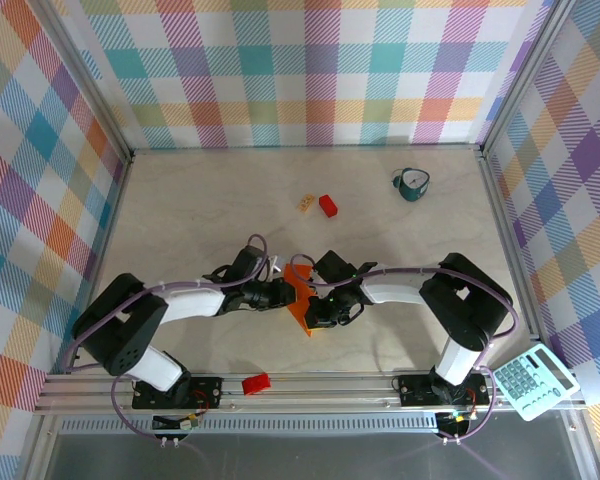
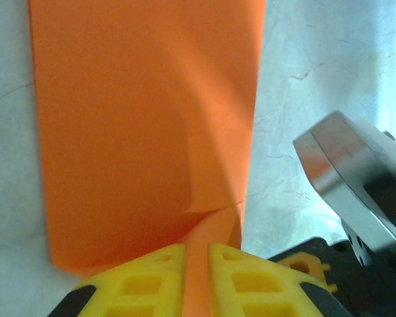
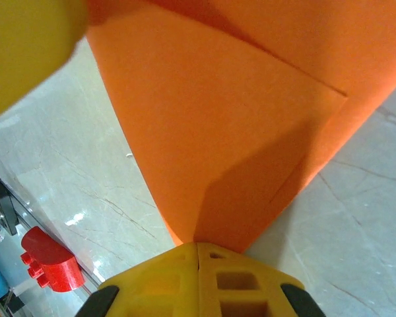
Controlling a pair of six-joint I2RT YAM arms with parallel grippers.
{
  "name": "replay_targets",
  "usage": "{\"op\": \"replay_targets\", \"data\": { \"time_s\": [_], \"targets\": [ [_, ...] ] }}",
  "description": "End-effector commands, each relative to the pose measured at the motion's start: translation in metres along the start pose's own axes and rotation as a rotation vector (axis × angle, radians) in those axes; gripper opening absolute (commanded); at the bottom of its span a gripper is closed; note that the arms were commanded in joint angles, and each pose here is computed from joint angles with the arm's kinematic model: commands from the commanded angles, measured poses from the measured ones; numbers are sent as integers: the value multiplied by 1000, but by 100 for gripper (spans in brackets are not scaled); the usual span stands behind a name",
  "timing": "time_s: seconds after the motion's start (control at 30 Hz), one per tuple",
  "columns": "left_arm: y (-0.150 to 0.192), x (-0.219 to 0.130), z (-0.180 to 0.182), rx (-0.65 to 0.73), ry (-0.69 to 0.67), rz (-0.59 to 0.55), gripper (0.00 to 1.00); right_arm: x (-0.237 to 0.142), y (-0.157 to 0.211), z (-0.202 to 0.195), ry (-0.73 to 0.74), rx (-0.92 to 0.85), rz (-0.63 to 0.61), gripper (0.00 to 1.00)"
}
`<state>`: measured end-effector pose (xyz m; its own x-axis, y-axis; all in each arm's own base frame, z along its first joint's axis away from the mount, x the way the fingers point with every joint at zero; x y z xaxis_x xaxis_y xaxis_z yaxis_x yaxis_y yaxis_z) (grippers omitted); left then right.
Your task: Fold a paper plane with a square sheet of paper (fold left side to right side)
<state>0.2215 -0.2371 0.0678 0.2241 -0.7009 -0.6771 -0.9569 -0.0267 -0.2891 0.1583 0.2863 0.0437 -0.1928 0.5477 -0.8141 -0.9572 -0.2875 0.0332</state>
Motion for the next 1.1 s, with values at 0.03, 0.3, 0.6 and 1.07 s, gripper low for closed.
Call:
{"op": "replay_targets", "data": {
  "time_s": [0.03, 0.3, 0.6, 1.07],
  "targets": [
    [6, -6, -3, -10, 75, -57, 16, 12, 28, -64, 307, 111, 66, 0],
    [20, -1, -14, -8, 149, -57, 16, 12, 31, -77, 387, 125, 74, 0],
    [29, 13, -14, -8, 137, -15, 16, 11, 33, -81, 421, 123, 81, 0],
    [36, 21, 18, -50, -81, 31, 10, 4, 39, -92, 504, 113, 113, 0]
  ]
}}
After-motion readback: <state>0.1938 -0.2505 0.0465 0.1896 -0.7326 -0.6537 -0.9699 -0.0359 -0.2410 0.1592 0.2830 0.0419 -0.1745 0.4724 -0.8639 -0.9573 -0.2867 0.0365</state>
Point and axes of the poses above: each hand's point on the last joint's axis, 136 mm out from that joint toward the fingers, its own x axis out along the fingers, its own z axis along the line the jaws close on, y = z × x, the point moved 4 cm from there along -x, back along the fingers, and after that the axes turned 3 degrees about x, right-handed, at the moved point
